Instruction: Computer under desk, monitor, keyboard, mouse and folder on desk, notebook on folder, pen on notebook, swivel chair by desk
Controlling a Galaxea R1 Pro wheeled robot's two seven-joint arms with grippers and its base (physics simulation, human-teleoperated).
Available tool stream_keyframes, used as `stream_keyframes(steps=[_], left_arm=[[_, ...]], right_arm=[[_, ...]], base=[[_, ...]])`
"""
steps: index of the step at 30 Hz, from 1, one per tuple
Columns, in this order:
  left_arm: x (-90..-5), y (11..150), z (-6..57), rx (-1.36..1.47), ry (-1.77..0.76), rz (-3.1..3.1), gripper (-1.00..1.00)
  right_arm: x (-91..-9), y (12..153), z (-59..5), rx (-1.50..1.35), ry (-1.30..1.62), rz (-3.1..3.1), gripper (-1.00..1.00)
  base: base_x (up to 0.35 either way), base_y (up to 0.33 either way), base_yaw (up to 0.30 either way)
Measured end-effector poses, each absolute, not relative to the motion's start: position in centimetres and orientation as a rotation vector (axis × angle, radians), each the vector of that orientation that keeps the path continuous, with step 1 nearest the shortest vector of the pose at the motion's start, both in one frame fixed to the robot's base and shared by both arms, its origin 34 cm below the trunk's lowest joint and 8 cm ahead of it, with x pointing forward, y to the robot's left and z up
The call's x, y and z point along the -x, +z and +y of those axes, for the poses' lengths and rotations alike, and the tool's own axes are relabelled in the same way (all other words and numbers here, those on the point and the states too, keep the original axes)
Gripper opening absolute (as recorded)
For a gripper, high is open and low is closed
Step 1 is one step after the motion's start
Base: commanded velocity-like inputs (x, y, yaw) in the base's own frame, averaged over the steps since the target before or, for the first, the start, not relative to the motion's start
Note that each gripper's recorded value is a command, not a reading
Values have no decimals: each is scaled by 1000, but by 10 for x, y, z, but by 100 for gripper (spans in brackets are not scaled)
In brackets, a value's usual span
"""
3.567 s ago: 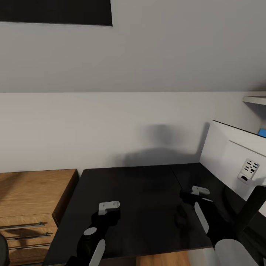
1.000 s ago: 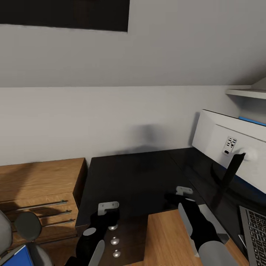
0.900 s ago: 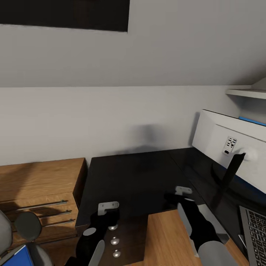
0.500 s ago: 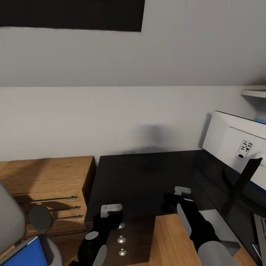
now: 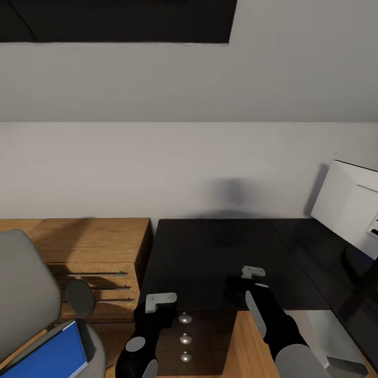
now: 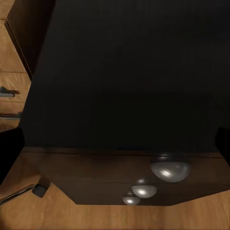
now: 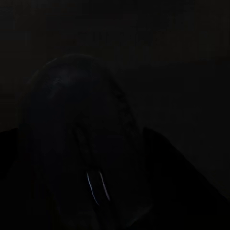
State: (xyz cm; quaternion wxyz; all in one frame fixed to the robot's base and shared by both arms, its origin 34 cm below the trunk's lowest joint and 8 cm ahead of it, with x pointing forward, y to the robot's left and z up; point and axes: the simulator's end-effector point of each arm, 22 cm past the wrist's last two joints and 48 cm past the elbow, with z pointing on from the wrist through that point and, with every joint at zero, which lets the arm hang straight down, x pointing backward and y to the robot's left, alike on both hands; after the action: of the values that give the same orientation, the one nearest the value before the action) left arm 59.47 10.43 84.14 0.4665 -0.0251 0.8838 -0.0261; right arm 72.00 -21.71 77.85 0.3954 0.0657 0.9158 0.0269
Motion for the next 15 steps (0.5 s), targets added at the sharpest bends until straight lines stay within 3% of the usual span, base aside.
stream_keyframes(steps=[6, 15], left_arm=[[-595, 841, 105, 63, -63, 2171, 100], [-595, 840, 106, 66, -62, 2172, 100]], right_arm=[[-721, 780, -217, -166, 67, 2319, -100], [-719, 778, -216, -164, 69, 2323, -100]], base=[[0, 0, 14], [0, 0, 255]])
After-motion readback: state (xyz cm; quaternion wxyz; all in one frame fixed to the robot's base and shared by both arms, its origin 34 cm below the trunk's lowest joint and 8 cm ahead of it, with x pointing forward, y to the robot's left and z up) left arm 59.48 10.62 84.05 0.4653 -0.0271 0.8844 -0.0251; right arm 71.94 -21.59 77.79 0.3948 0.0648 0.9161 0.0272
